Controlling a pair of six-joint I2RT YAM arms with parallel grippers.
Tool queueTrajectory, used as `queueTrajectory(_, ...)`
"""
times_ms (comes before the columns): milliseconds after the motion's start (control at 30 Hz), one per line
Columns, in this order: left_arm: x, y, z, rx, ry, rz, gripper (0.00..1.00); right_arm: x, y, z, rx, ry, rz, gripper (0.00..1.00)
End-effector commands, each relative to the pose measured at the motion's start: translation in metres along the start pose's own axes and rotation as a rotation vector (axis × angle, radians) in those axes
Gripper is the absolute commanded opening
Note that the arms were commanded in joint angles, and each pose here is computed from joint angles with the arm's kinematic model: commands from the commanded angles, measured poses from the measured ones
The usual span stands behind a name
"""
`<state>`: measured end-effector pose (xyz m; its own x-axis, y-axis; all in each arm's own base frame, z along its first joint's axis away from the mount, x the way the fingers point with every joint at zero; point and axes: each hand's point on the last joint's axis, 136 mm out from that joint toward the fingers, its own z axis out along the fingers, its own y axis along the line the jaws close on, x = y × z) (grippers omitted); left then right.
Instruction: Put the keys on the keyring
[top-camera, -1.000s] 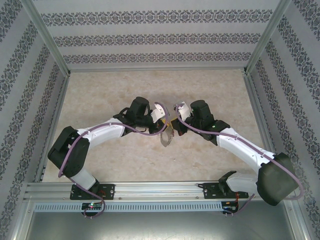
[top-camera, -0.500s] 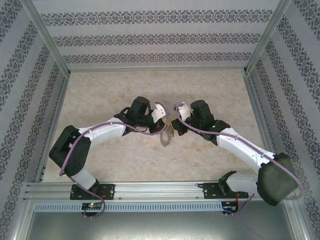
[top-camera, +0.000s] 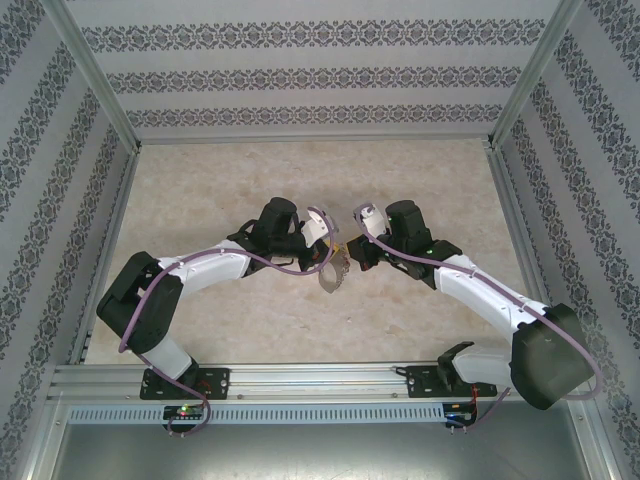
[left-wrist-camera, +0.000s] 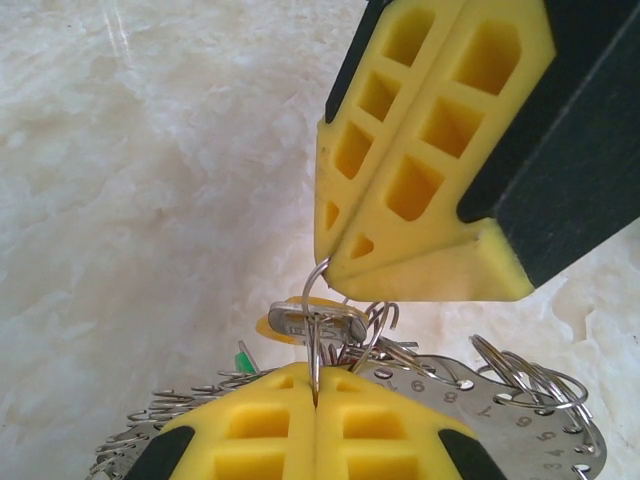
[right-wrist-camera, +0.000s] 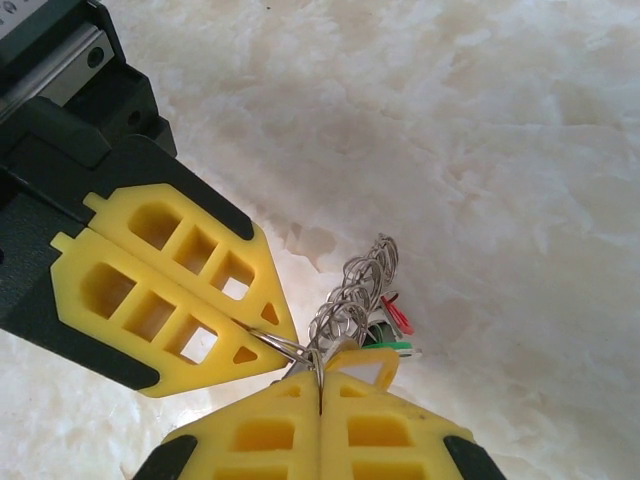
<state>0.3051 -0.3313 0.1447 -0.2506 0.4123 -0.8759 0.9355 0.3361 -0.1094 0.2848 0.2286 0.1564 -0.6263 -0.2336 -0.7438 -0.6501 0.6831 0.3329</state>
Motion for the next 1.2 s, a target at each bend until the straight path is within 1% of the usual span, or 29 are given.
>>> queueTrajectory(0, -0.020, -0.004, -0.006, -0.008, -0.050, 0.028, 0.04, -0.020, 0.007, -0.006, -0.033, -0.052, -0.027, 0.00)
queueTrajectory(100, -0.020, -0.004, -0.005, 0.003, -0.033, 0.026, 0.13, -0.025, 0.016, -0.009, -0.068, -0.063, -0.048, 0.00)
queueTrajectory(200, -0.021, -0.004, -0.004, 0.008, -0.027, 0.027, 0.18, -0.027, 0.023, -0.009, -0.097, -0.064, -0.065, 0.00)
queueTrajectory(567, -0.018, -0.003, 0.004, 0.036, 0.014, 0.039, 0.19, -0.035, 0.031, -0.012, -0.113, -0.079, -0.105, 0.00)
queueTrajectory(633, -0.017, -0.003, 0.004, 0.040, 0.021, 0.039, 0.18, -0.036, 0.030, -0.012, -0.111, -0.078, -0.107, 0.00)
queueTrajectory(700, -0.016, -0.004, 0.003, 0.041, 0.026, 0.042, 0.14, -0.038, 0.031, -0.012, -0.110, -0.083, -0.110, 0.00)
queueTrajectory(800, -0.013, -0.006, 0.001, 0.043, 0.033, 0.046, 0.01, -0.038, 0.027, -0.011, -0.085, -0.083, -0.104, 0.00)
queueTrajectory(900, -0.012, -0.007, 0.000, 0.043, 0.029, 0.043, 0.00, -0.032, 0.012, -0.010, -0.010, -0.066, -0.081, 0.00)
queueTrajectory(1000, -0.014, -0.008, -0.001, 0.039, 0.008, 0.042, 0.00, -0.021, -0.011, -0.007, 0.074, -0.034, -0.017, 0.00)
queueTrajectory(1167, -0.024, -0.010, -0.006, 0.038, -0.036, 0.060, 0.00, -0.005, -0.027, 0.001, 0.099, 0.013, 0.052, 0.00)
